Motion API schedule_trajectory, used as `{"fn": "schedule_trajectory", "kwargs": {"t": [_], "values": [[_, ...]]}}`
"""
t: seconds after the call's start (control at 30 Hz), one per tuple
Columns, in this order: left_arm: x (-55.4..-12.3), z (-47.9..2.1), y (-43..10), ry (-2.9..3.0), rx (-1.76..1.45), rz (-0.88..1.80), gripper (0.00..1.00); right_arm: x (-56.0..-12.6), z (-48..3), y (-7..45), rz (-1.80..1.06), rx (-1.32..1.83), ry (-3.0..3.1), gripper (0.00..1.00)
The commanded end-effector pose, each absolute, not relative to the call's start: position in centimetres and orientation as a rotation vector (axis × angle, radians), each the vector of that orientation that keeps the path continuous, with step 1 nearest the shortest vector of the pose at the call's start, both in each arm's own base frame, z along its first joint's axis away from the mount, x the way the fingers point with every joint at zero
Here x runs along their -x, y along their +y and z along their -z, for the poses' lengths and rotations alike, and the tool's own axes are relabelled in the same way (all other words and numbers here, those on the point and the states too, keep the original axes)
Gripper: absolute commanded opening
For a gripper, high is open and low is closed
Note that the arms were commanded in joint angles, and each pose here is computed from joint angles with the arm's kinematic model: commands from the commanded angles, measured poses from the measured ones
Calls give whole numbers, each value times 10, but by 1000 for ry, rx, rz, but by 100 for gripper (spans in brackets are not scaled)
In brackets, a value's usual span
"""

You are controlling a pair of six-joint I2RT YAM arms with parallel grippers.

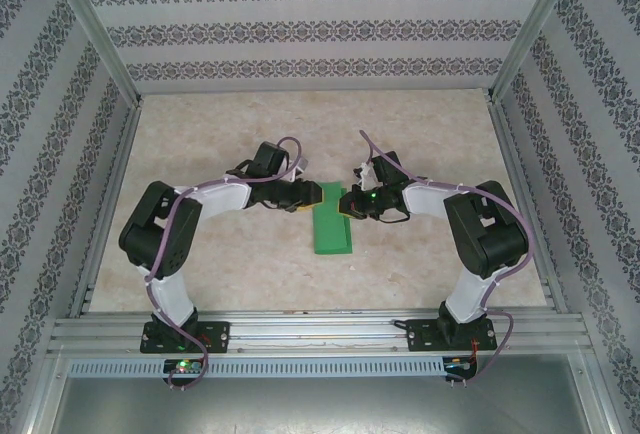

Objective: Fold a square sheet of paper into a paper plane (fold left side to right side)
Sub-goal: First fold in half a square sheet of paper at the center of the table.

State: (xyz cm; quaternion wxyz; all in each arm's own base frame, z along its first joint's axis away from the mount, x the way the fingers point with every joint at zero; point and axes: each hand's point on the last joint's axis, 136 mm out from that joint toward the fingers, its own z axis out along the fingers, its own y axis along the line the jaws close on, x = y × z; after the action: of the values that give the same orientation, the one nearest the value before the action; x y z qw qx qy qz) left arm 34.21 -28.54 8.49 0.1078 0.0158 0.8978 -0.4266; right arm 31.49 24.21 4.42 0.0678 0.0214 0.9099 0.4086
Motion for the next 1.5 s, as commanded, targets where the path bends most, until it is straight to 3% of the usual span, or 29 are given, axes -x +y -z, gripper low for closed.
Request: {"fn": "schedule_trajectory", "kwargs": {"t": [0.0, 0.47, 0.93, 1.47], "values": [[-330, -78, -274, 2700, -50, 1161, 49, -315, -34, 239, -1162, -63, 2786, 0], [-325, -46, -286, 2795, -50, 1166, 52, -314, -25, 236, -1116, -67, 2813, 0], [-320, -21, -294, 2887, -37, 1109, 41, -313, -21, 232, -1075, -74, 2831, 1], [-307, 15, -282, 3022, 19, 901, 34, -314, -52, 192, -847, -99, 2775, 36]]}}
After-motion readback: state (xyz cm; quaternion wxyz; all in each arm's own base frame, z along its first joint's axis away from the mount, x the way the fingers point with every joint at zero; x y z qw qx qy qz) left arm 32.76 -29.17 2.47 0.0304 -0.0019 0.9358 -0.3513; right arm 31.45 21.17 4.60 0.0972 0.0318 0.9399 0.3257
